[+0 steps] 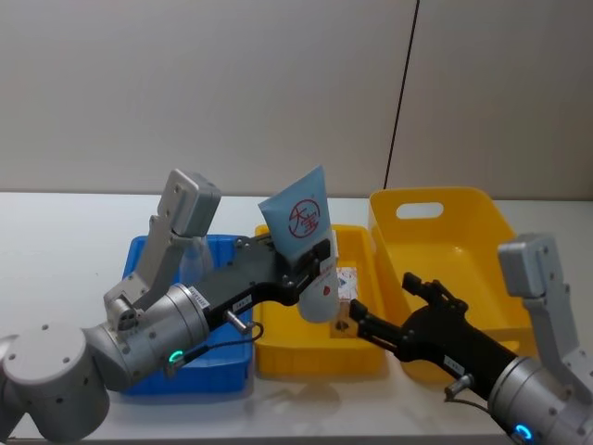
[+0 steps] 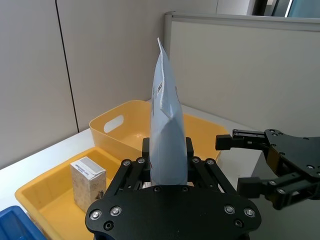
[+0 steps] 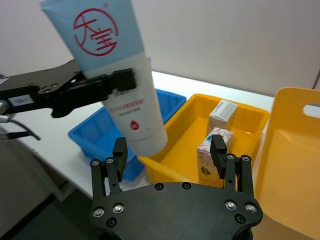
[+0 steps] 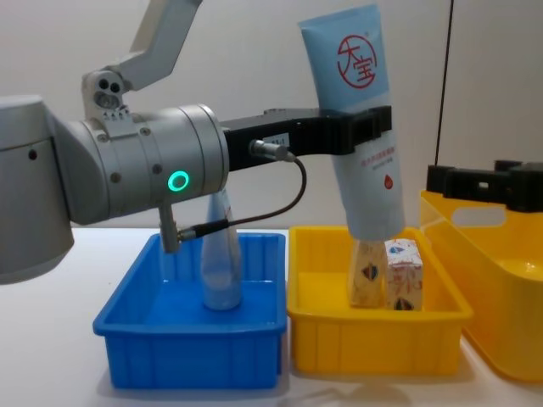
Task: Bimanual collaborative sorting of washing and personal care products
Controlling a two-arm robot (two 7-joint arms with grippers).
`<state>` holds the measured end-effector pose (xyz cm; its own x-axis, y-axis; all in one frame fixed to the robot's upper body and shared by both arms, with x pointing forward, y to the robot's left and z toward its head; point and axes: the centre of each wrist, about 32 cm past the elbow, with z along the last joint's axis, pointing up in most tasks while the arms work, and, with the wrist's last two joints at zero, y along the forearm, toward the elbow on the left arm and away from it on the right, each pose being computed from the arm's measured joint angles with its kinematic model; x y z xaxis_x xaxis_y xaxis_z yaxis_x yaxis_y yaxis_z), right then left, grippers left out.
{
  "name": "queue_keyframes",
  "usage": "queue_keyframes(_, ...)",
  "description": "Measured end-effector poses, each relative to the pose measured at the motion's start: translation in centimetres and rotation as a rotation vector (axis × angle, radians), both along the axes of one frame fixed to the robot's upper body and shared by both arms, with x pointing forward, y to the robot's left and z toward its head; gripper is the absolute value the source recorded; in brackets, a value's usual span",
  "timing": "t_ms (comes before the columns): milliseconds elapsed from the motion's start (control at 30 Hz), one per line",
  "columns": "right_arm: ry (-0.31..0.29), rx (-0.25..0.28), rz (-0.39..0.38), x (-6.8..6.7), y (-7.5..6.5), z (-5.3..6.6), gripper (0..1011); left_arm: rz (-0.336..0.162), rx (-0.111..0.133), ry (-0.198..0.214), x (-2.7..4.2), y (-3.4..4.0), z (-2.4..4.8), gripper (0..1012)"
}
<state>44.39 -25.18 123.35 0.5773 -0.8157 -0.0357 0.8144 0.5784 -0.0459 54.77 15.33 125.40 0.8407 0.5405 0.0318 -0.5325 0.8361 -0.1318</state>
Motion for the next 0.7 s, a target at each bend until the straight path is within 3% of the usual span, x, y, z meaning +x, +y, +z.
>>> queue_keyframes(300,0.021,-0.05,0.079,0.7,0.0,1.2,1003,-0.006,0.0,0.002,0.0,-0.05,-0.01,299)
queue_keyframes(700,-0.048,-0.159,0.135,2.1,1.1,1.4,1003,-0.01,0.0,0.003,0.0,-0.08,0.01,299)
